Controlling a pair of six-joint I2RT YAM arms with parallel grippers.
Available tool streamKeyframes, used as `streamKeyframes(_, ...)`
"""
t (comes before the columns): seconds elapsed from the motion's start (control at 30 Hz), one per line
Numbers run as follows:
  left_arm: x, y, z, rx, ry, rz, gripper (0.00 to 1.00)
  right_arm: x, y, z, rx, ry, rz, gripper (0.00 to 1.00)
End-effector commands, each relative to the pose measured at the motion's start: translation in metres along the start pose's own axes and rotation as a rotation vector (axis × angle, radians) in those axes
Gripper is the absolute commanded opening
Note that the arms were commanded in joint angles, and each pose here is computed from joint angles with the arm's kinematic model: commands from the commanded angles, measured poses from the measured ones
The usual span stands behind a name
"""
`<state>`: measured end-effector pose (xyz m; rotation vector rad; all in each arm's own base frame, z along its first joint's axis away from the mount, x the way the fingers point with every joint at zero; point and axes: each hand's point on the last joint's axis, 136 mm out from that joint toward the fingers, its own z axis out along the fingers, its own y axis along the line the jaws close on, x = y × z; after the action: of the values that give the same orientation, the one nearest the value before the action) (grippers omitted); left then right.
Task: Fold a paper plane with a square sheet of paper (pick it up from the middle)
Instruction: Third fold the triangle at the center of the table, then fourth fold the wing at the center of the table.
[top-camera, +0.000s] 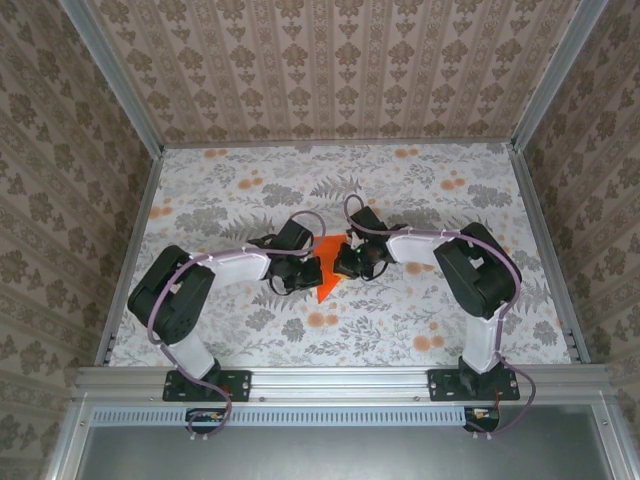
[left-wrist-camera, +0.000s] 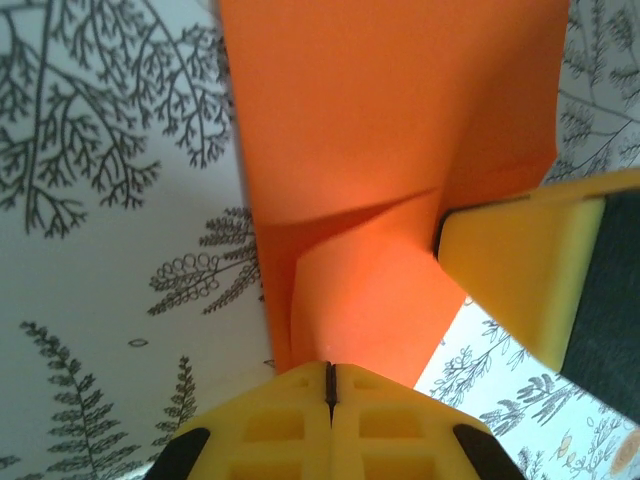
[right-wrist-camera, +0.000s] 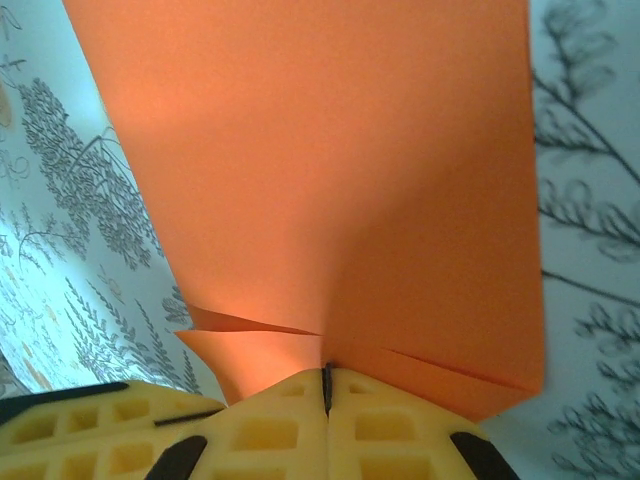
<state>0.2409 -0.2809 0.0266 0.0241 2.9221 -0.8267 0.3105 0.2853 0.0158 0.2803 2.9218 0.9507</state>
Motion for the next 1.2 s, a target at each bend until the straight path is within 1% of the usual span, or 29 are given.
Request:
streamKeyframes(0.0,-0.007,-0.003,-0.003,-0.013,-0.012,0.025,0.00,0.008,-0.018,-0.007,0.058,-0.004,0.056,0.09)
streamKeyframes(0.07,-0.010,-0.008,-0.003,-0.001,-0.014,0.039,0.00,0.000,-0.002,-0.019,0.013,-0.038,0.017,0.14)
streamKeyframes(0.2,-0.012,-0.007,0.000,-0.017,-0.008,0.039,0.00,-0.017,0.019,-0.043,-0.058,-0.100,-0.015,0.26)
streamKeyframes(0.27,-0.013,-0.006,0.001,-0.023,-0.012,0.037,0.00,-0.022,0.019,-0.052,-0.067,-0.127,-0.013,0.34)
streamKeyframes(0.33,-0.014,-0.004,0.002,-0.029,-0.014,0.035,0.00,-0.023,0.012,-0.056,-0.061,-0.139,-0.004,0.40)
streamKeyframes(0.43,-0.014,-0.002,0.003,-0.041,-0.014,0.032,0.00,-0.022,0.000,-0.058,-0.056,-0.142,0.014,0.44)
streamKeyframes(0.63,-0.012,0.006,0.006,-0.067,-0.009,0.018,0.00,-0.019,-0.012,-0.052,-0.055,-0.112,0.034,0.47)
streamKeyframes(1.17,-0.005,0.016,0.009,-0.092,0.004,-0.009,0.00,-0.018,-0.016,-0.030,-0.052,-0.038,0.058,0.46)
